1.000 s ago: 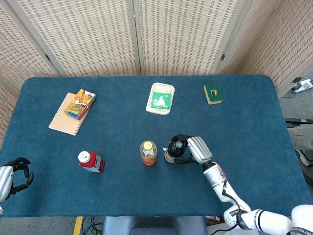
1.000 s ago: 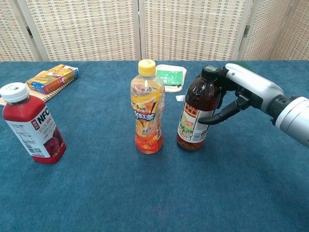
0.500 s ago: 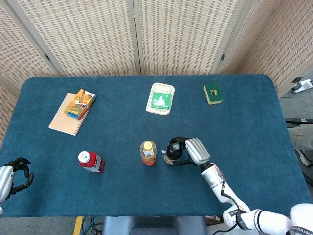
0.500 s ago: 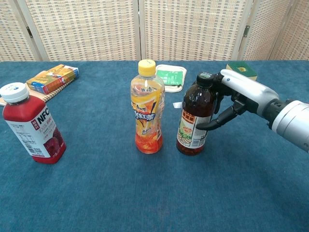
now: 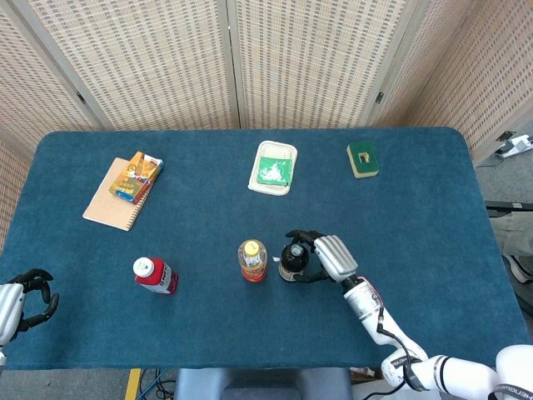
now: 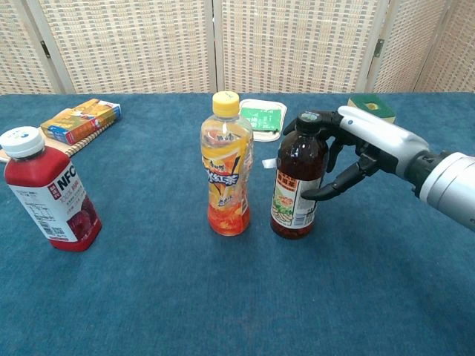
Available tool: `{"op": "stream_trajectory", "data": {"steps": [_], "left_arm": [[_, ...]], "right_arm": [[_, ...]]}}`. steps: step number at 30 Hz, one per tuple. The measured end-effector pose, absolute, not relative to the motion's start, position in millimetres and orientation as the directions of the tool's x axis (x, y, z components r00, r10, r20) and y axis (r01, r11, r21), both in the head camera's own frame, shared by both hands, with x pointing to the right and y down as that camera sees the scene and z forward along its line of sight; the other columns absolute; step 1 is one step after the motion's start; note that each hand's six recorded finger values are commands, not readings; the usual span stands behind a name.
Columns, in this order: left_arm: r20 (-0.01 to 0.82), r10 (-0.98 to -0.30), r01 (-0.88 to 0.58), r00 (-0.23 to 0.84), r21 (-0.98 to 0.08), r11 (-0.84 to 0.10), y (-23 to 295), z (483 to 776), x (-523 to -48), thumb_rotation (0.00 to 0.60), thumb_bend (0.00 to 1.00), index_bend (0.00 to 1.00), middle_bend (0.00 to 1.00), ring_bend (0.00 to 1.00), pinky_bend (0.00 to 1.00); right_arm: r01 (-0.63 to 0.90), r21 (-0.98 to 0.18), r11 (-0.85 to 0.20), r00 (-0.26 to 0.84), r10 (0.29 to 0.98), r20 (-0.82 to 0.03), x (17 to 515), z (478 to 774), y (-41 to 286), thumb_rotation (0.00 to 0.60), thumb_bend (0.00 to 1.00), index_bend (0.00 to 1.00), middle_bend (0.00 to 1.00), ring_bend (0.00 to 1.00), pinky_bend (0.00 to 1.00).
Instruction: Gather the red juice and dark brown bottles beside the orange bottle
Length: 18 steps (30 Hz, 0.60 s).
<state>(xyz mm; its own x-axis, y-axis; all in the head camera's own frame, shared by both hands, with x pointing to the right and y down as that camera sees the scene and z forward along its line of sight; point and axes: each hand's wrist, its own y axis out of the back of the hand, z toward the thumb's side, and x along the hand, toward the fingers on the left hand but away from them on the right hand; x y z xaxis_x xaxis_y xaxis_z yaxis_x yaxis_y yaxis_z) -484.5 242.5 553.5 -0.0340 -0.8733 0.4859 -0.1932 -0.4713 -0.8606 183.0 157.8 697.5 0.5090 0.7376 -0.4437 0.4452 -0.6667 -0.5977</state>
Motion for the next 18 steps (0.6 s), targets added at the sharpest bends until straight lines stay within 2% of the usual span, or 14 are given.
{"op": "stream_trajectory", "data": {"steps": [7, 18], "left_arm": [[0.489, -0.871, -0.190, -0.034, -0.859, -0.475, 243, 555, -484, 0.600, 0.37, 0.35, 0.40, 0.45, 0.74], [0.492, -0.870, -0.183, -0.030, -0.859, -0.479, 243, 556, -483, 0.600, 0.37, 0.35, 0.40, 0.45, 0.74]], "right_arm": [[0.435, -0.602, -0.669, 0.516, 0.733, -0.443, 184, 696, 157, 0.600, 0.01, 0.08, 0.24, 0.22, 0.41], [0.426, -0.618, -0.661, 0.534, 0.735, -0.418, 189, 674, 155, 0.600, 0.00, 0.02, 0.20, 0.18, 0.36]]}}
